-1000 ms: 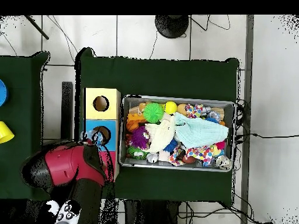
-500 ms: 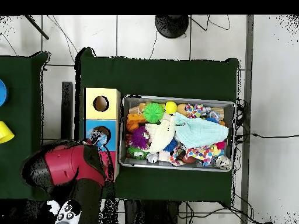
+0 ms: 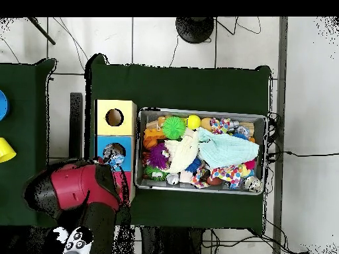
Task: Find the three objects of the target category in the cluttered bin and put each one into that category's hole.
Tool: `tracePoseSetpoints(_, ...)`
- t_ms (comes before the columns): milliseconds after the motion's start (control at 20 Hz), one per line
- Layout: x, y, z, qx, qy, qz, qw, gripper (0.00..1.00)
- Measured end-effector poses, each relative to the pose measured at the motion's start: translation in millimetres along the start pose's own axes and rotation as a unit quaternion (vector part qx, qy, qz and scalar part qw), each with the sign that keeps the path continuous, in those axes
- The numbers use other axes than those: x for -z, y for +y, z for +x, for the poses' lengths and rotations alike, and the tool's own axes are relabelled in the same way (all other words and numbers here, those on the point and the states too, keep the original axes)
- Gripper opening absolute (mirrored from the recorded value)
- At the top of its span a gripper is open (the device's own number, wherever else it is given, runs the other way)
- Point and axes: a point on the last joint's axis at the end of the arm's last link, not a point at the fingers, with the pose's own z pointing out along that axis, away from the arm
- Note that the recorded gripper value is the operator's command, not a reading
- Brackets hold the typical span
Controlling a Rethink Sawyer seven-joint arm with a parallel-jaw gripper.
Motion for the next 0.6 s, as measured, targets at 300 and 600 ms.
tracePoseSetpoints(300, 0.1, 0.0, -0.2, -0.001, 0.000, 0.000, 1.0000, 1.00)
tracePoseSetpoints(600, -0.2, -5.0, -2.2, -0.012, 0.001, -0.004, 0.9999, 1.00)
